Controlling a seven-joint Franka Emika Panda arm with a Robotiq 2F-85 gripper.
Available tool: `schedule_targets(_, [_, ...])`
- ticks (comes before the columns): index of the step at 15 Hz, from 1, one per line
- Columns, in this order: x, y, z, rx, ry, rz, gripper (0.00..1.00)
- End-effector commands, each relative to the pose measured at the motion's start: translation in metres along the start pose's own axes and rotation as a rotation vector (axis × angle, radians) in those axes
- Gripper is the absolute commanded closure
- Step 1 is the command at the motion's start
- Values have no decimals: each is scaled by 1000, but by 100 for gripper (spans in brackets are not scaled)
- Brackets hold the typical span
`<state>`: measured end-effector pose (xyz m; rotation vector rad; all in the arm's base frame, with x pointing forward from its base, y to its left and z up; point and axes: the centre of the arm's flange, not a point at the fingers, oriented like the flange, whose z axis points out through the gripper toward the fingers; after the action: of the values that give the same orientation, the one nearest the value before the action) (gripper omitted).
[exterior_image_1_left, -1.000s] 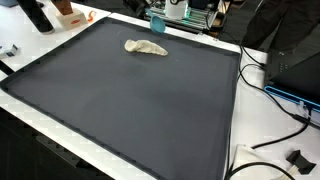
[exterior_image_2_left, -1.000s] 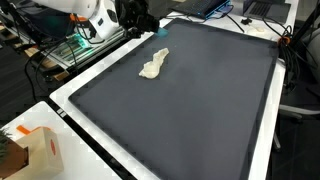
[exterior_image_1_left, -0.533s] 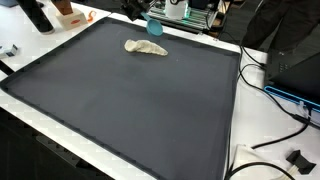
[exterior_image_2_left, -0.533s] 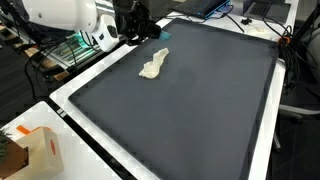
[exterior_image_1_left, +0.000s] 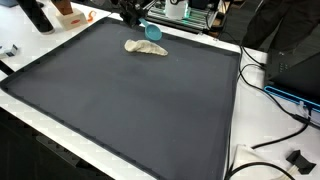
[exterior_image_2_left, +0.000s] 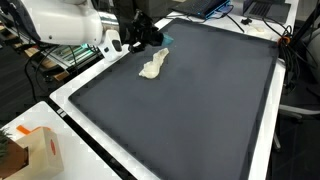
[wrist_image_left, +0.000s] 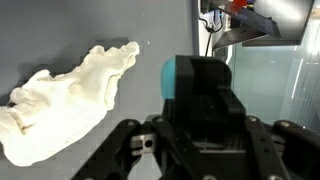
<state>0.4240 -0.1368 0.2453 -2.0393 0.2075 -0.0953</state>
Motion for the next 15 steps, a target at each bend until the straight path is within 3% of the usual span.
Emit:
schedule_targets(1, [10, 13, 1, 46, 5, 48, 75])
schedule_targets(15, [14, 8, 6, -24, -46, 364, 75])
